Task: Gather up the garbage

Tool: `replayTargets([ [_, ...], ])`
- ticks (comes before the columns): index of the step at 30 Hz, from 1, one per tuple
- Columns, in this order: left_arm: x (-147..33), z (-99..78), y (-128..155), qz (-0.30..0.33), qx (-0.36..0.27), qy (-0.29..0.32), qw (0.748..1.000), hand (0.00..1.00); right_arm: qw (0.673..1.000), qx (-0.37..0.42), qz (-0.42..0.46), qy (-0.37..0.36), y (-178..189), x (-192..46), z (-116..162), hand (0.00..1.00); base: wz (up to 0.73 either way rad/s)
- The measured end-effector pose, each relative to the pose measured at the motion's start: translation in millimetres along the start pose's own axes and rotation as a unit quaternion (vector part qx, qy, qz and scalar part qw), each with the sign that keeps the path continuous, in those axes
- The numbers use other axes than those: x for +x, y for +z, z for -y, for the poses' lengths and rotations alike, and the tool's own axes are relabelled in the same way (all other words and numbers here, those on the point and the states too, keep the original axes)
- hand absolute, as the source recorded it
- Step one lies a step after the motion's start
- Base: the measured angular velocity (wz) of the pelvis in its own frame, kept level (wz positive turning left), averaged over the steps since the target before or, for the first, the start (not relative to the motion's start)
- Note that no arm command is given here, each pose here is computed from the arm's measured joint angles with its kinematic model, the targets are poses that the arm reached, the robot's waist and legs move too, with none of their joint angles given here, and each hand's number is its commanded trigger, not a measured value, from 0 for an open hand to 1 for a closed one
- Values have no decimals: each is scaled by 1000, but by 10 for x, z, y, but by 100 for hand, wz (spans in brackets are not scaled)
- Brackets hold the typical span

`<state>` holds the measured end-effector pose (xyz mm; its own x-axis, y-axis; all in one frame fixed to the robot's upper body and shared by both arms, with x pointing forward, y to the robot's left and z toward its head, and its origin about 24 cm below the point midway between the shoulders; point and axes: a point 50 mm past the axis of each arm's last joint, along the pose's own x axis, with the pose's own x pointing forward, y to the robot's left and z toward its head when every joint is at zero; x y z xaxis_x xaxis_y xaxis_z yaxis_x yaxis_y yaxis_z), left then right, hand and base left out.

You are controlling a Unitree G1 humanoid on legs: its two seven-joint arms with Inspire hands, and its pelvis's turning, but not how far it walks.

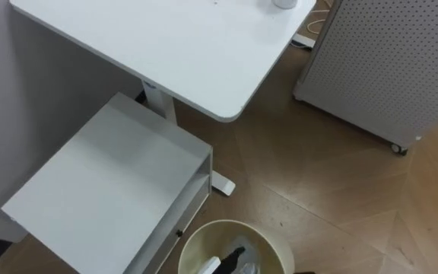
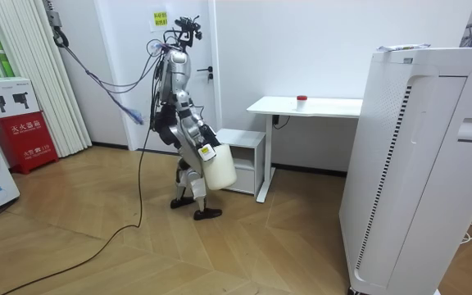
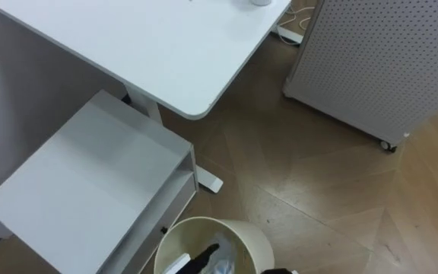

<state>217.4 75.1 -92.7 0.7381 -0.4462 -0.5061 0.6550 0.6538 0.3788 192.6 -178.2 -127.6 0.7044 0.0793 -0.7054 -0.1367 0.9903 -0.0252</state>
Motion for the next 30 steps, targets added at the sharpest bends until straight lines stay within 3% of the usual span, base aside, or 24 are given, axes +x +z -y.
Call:
replayTargets([
  [7,11,-86,171,46,-1,4,999,0,1000,17,-5,-5,-57,-33,72,100,-10],
  [10,-8,-223,209,65,-5,28,997,0,999,33,-9,-11,-109,-62,123,100,-21],
  [17,-259,-385,225,110,-21,89,990,0,996,70,-36,-43,-429,-256,315,100,-35],
  [21,-384,-570,263,134,-33,139,981,0,997,58,-31,-45,-397,-249,336,100,-41],
  [30,-597,-754,465,197,-21,219,956,0,997,34,-55,-38,-573,-355,354,100,-7],
])
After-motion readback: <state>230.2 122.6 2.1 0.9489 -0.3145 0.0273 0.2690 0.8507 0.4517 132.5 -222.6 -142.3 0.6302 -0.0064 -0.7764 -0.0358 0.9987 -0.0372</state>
